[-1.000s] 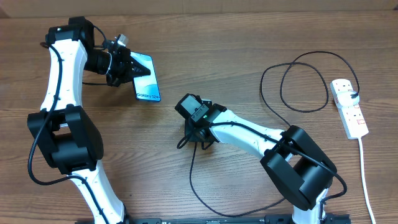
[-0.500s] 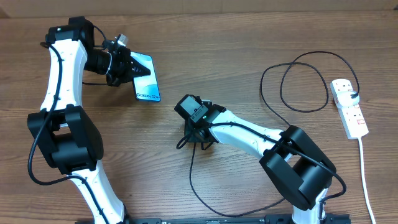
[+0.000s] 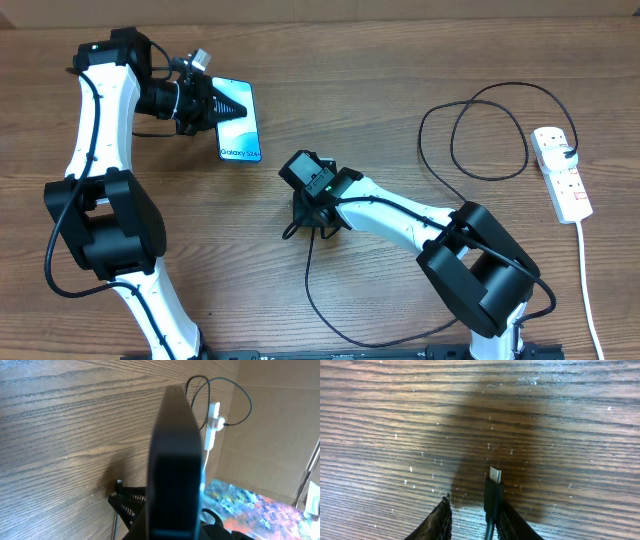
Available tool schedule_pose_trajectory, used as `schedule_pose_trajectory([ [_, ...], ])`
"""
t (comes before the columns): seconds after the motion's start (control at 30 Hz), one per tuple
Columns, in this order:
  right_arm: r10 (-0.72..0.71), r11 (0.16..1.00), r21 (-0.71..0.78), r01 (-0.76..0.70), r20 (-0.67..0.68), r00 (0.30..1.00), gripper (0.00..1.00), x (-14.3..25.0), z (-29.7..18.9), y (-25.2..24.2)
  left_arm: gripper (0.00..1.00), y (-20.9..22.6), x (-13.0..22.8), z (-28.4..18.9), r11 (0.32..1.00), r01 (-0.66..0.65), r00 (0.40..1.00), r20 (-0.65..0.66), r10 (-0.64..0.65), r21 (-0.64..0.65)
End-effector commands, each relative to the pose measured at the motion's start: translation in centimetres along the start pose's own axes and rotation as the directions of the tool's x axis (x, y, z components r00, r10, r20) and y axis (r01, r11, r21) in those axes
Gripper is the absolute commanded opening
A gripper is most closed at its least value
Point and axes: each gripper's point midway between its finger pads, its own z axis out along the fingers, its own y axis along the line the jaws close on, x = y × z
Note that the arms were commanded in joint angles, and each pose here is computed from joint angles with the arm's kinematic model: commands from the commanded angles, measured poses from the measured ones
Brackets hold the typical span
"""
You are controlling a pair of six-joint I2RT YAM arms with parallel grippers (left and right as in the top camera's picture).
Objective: Plug charger to phone and switch on socket
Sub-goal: 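Lift the cable plug with the right gripper toward the phone's bottom edge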
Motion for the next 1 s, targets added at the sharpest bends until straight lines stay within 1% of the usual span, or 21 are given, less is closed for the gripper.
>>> schedule_pose_trajectory([
  [0.0, 0.002, 0.999, 0.034, -0.001, -0.014, 1.000, 0.26, 0.2, 0.8, -1.1, 0.04, -2.2, 0.0, -0.6, 0.997, -0.060, 0.998, 0.020, 0.059, 0.057],
  [0.03, 0.002, 0.999, 0.034, -0.002, -0.014, 1.000, 0.23, 0.2, 0.8, -1.1, 0.04, -2.2, 0.0, -0.6, 0.997, -0.060, 0.998, 0.020, 0.059, 0.057],
  [0.1, 0.002, 0.999, 0.033, -0.002, -0.014, 1.000, 0.08, 0.2, 0.8, -1.0, 0.04, -2.2, 0.1, -0.6, 0.997, -0.060, 0.998, 0.020, 0.059, 0.057],
  [0.13, 0.002, 0.999, 0.033, -0.002, -0.014, 1.000, 0.04, 0.2, 0.8, -1.0, 0.04, -2.2, 0.0, -0.6, 0.997, -0.060, 0.998, 0.020, 0.059, 0.057],
  [0.27, 0.014, 1.000, 0.018, -0.013, -0.023, 1.000, 0.04, 0.0, 0.8, -1.1, 0.04, -2.2, 0.1, -0.6, 0.997, -0.059, 0.998, 0.019, 0.058, 0.058],
  [0.37, 0.031, 0.998, -0.049, -0.034, -0.071, 0.997, 0.04, -0.3, 0.2, -0.8, 0.04, -2.1, 0.2, -0.5, 0.995, -0.081, 0.997, 0.015, 0.080, 0.052],
  [0.43, 0.017, 0.990, -0.136, -0.032, -0.110, 0.994, 0.04, -0.7, -0.8, -0.4, 0.04, -2.2, 0.5, -0.5, 0.994, -0.097, 0.995, 0.005, 0.097, 0.053],
  [0.53, -0.083, 0.952, -0.304, 0.045, -0.114, 0.990, 0.04, -1.7, -3.2, 0.9, 0.04, -2.3, 1.0, -0.5, 0.996, -0.071, 0.997, -0.013, 0.072, 0.061],
  [0.6, -0.171, 0.894, -0.434, 0.114, -0.094, 0.981, 0.04, -2.1, -5.4, 2.1, 0.04, -2.9, 1.1, -0.5, 0.993, -0.073, 0.997, -0.011, 0.074, 0.097],
  [0.67, -0.248, 0.807, -0.565, 0.171, -0.063, 0.967, 0.04, -2.2, -8.0, 3.3, 0.04, -4.3, 1.0, -0.7, 0.979, -0.107, 0.994, 0.006, 0.108, 0.175],
  [0.7, -0.289, 0.752, -0.628, 0.200, -0.042, 0.956, 0.04, -2.1, -9.2, 4.0, 0.04, -5.2, 1.0, -0.9, 0.963, -0.146, 0.989, 0.024, 0.145, 0.228],
  [0.77, -0.365, 0.612, -0.752, 0.243, 0.004, 0.931, 0.04, -1.5, -12.0, 5.1, 0.04, -7.1, 0.9, -1.5, 0.915, -0.228, 0.974, 0.073, 0.216, 0.333],
  [0.8, -0.389, 0.541, -0.804, 0.248, 0.022, 0.921, 0.04, -1.3, -13.3, 5.5, 0.04, -8.1, 0.9, -1.8, 0.886, -0.260, 0.966, 0.101, 0.240, 0.383],
  [0.87, -0.412, 0.427, -0.874, 0.233, 0.041, 0.910, 0.04, -0.9, -15.3, 5.9, 0.04, -10.0, 0.8, -2.7, 0.818, -0.325, 0.946, 0.165, 0.280, 0.474],
  [0.9, -0.415, 0.386, -0.897, 0.216, 0.040, 0.909, 0.04, -0.8, -16.1, 6.0, 0.04, -10.9, 0.8, -3.1, 0.781, -0.355, 0.935, 0.197, 0.295, 0.513],
  [0.97, -0.420, 0.336, -0.920, 0.203, 0.047, 0.906, 0.04, -0.8, -17.0, 6.2, 0.04, -11.5, 0.8, -3.3, 0.756, -0.367, 0.930, 0.214, 0.299, 0.541],
])
